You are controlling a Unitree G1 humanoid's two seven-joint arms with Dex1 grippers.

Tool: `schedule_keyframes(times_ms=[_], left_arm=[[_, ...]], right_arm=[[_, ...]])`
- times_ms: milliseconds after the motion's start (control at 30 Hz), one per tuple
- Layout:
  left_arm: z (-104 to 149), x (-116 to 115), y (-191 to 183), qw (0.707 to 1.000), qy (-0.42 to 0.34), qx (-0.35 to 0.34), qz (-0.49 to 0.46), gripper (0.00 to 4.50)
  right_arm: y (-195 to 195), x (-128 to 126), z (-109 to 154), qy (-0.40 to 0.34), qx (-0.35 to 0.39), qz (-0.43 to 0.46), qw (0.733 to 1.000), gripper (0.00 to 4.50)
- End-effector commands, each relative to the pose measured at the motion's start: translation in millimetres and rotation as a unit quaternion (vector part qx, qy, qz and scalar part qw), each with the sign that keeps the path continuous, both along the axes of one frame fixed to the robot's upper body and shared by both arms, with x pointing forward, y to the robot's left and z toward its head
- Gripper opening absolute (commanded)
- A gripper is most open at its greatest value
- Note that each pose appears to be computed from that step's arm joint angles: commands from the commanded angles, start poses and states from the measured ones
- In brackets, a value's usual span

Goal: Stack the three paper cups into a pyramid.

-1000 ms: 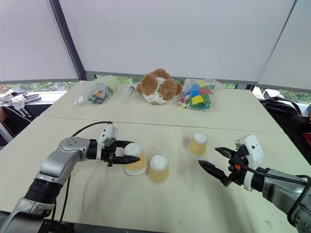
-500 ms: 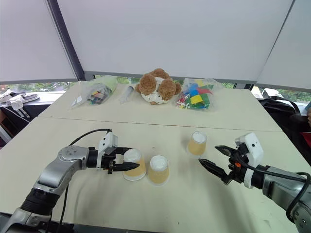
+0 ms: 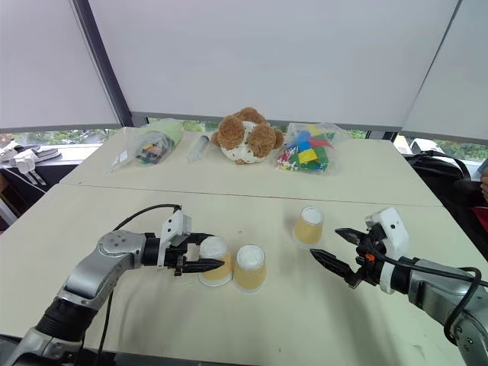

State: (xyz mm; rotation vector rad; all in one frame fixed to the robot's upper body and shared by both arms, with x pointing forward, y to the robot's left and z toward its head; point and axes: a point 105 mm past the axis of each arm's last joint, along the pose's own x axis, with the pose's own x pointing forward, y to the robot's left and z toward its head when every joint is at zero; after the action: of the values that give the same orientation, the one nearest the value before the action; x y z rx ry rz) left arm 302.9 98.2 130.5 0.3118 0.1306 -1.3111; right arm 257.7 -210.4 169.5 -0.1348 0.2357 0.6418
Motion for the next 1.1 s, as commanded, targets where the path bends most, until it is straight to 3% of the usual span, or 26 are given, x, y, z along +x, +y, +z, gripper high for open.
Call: schedule_keyframes(times_ms=[33, 167, 433, 800, 1100], left_arm=[[9, -1, -5, 1.000, -0.026, -0.004, -0.009, 4.45], [14, -1, -6, 1.000, -0.029, -0.008, -0.006, 4.45], [50, -8, 13, 0.999, -0.032, -0.016, 0.009, 4.45], [81, -43, 54, 0.998, -0.010, 0.025, 0.053, 4.45], [85, -61, 47, 0.997, 0.015, 0.008, 0.069, 4.45]], right_arm=[[0, 0, 10, -0.027, 0.000, 0.002, 1.000, 4.50], [0, 0, 11, -0.027, 0.002, 0.000, 1.000, 4.50], [-8, 6, 12, -0.036, 0.016, -0.014, 0.999, 4.50], [-12, 52, 3, -0.065, 0.051, -0.030, 0.996, 4.50], [0, 75, -12, -0.055, 0.068, -0.001, 0.996, 4.50]])
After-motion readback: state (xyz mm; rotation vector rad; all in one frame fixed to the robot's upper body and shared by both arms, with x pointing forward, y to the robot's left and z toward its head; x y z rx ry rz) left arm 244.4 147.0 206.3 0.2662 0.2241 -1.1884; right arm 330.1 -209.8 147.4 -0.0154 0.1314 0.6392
